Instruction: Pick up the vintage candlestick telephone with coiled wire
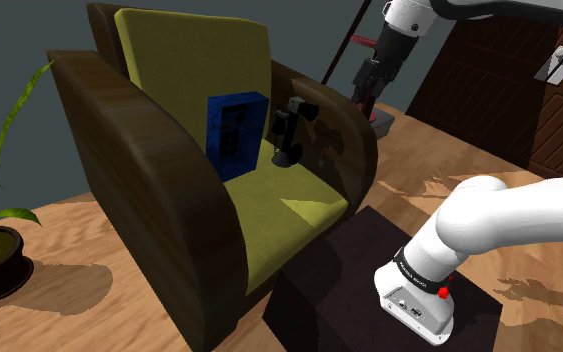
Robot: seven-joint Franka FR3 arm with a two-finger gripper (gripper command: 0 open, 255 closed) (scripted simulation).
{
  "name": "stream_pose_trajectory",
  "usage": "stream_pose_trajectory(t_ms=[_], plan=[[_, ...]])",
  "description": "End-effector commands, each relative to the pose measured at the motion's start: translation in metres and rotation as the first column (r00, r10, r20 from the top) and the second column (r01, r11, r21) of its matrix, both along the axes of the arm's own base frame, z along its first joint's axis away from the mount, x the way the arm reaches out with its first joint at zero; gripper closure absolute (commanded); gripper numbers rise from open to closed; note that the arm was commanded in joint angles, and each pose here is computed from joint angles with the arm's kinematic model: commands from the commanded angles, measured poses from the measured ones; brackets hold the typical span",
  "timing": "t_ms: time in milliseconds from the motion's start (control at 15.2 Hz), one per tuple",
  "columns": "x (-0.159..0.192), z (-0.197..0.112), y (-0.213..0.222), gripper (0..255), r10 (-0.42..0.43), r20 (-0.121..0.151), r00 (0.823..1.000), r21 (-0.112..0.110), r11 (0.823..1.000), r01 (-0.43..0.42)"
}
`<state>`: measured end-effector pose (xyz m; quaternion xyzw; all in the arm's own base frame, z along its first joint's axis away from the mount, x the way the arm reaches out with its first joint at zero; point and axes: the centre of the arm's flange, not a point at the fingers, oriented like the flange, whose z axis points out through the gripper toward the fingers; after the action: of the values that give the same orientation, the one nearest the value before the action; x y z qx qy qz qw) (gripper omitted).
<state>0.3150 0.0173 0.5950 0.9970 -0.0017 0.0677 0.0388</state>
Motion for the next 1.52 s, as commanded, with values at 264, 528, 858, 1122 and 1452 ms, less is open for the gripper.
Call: stream_pose_trajectory(t_ms=[264, 528, 858, 1122, 1452], plan=[[0.048, -0.019, -0.019, 0, -0.009, -0.012, 1.000, 0.006, 1.000, 0.009], [0.095, -0.039, -0.038, 0, -0.019, -0.023, 1.000, 0.012, 1.000, 0.019], [0.153, -0.064, -0.063, 0, -0.030, -0.038, 0.999, 0.019, 0.999, 0.031], [0.199, -0.086, -0.082, 0, -0.039, -0.050, 0.998, 0.024, 0.999, 0.040], [0.256, -0.113, -0.108, 0, -0.050, -0.064, 0.997, 0.031, 0.998, 0.052]])
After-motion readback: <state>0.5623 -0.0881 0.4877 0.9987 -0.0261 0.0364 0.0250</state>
